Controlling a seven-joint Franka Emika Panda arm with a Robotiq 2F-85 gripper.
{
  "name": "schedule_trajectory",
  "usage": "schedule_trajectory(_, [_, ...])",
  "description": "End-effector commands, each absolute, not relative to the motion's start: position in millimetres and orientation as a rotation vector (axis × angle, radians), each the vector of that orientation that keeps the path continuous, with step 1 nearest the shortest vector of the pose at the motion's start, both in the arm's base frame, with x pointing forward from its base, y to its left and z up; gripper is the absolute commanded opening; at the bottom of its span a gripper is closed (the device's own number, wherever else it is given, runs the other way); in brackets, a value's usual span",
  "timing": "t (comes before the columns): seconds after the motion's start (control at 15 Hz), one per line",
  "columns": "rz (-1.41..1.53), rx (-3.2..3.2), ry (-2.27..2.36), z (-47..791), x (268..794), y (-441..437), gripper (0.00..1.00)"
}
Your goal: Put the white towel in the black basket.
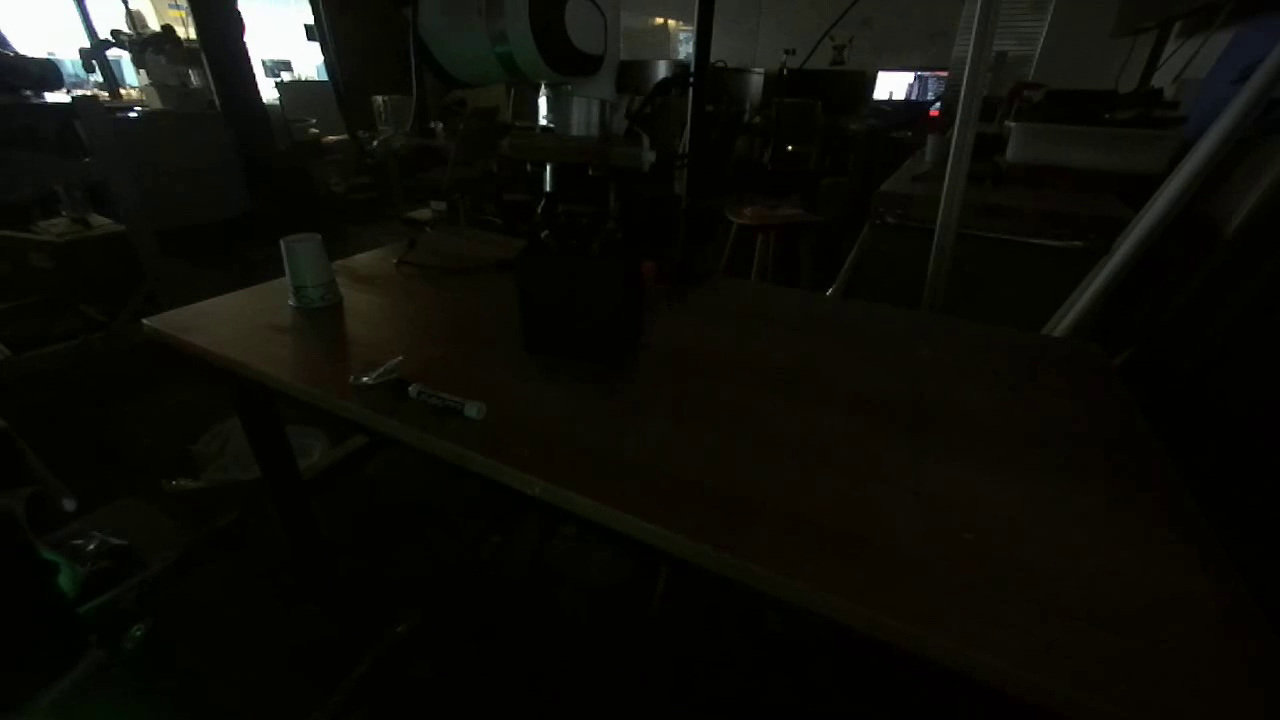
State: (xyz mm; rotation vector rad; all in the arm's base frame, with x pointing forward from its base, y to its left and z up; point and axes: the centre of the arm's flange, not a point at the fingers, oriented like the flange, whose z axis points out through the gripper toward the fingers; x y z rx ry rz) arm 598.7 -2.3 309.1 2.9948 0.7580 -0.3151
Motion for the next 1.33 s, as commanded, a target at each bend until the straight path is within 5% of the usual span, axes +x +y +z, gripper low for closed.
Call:
schedule_trajectory(0.0, [-0.312,3.016,0.775,314,596,-4,0.0])
schedule_trajectory(1.27, [0.084,2.85,0.896,479,626,40,0.0])
